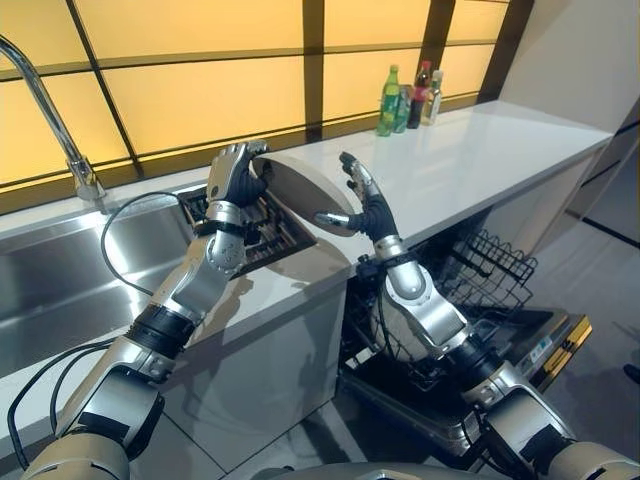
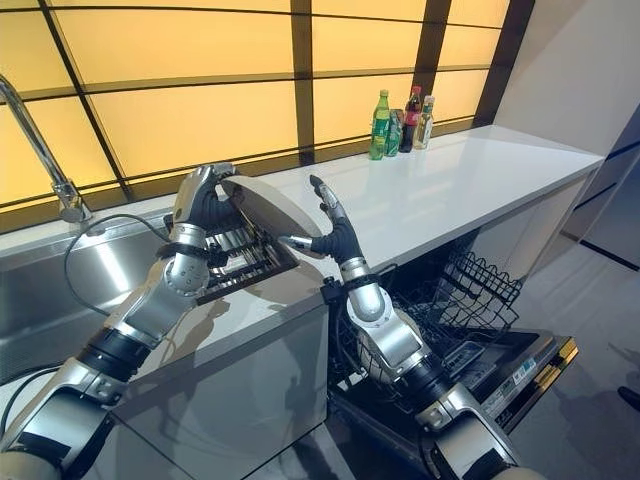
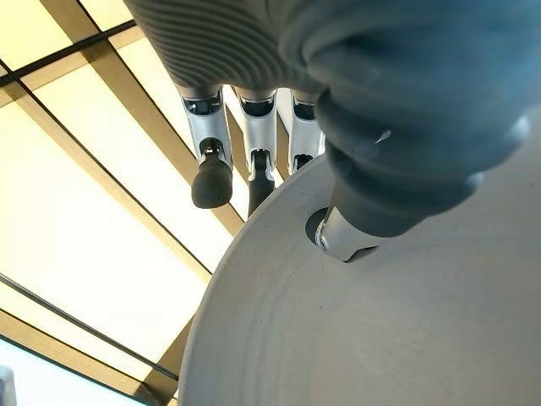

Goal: Pick up plates and place into dishwasher.

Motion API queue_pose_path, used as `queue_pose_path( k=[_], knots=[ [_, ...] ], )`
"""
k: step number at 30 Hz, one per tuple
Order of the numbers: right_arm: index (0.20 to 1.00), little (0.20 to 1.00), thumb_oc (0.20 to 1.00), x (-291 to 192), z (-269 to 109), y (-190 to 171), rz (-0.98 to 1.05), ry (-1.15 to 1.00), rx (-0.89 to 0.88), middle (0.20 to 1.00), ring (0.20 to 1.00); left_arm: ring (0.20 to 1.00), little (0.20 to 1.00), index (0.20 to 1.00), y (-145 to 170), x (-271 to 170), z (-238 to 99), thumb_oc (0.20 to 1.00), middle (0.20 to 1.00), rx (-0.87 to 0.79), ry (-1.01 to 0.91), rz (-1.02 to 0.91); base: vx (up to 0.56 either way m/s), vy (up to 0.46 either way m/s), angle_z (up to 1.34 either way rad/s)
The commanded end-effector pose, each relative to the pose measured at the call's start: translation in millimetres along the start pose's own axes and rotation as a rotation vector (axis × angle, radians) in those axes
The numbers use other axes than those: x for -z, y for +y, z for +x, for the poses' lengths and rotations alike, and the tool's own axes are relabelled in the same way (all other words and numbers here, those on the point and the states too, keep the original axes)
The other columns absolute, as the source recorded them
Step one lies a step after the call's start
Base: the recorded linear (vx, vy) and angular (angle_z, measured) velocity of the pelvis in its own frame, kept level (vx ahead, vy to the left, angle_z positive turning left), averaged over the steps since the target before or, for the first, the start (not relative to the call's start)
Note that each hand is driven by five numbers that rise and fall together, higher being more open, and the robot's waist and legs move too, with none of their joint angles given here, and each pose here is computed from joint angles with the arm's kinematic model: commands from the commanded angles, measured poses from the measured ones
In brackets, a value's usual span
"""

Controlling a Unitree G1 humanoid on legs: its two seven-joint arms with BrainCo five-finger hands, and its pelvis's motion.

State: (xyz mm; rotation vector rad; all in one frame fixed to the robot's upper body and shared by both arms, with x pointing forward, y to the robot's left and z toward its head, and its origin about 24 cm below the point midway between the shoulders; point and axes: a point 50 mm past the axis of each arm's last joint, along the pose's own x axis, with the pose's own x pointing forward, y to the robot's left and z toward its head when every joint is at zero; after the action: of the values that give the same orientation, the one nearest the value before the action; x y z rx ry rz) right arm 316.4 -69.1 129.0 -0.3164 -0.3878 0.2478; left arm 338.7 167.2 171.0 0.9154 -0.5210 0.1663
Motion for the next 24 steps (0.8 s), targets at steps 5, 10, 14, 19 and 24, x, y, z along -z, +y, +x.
queue_pose_path(
  k=[5,10,14,19,24],
  knots=[
    [0.200,0.200,0.200,-32,47,-40,-0.452,-0.033,-0.025,0.200,0.200,0.200,0.200,0.200,27,-50,23,0.200,0.200,-0.082,-0.205,-0.079,-0.01,-0.025,0.01],
    [0.200,0.200,0.200,-28,53,-44,-0.477,0.022,-0.037,0.200,0.200,0.200,0.200,0.200,27,-58,24,0.200,0.200,-0.072,-0.233,-0.100,0.00,0.000,0.00],
    [0.200,0.200,0.200,-27,58,-44,-0.447,0.033,-0.025,0.200,0.200,0.200,0.200,0.200,24,-64,24,0.200,0.200,-0.057,-0.262,-0.119,0.00,0.000,0.00],
    [0.200,0.200,0.200,-40,62,-45,-0.371,-0.066,0.052,0.200,0.200,0.200,0.200,0.200,18,-71,22,0.200,0.200,-0.014,-0.290,-0.132,0.00,0.000,0.00],
    [0.200,0.200,0.200,-49,61,-51,-0.267,-0.158,0.112,0.200,0.200,1.000,1.000,1.000,8,-67,18,1.000,1.000,0.087,-0.260,-0.147,0.00,0.000,0.00]
  ],
)
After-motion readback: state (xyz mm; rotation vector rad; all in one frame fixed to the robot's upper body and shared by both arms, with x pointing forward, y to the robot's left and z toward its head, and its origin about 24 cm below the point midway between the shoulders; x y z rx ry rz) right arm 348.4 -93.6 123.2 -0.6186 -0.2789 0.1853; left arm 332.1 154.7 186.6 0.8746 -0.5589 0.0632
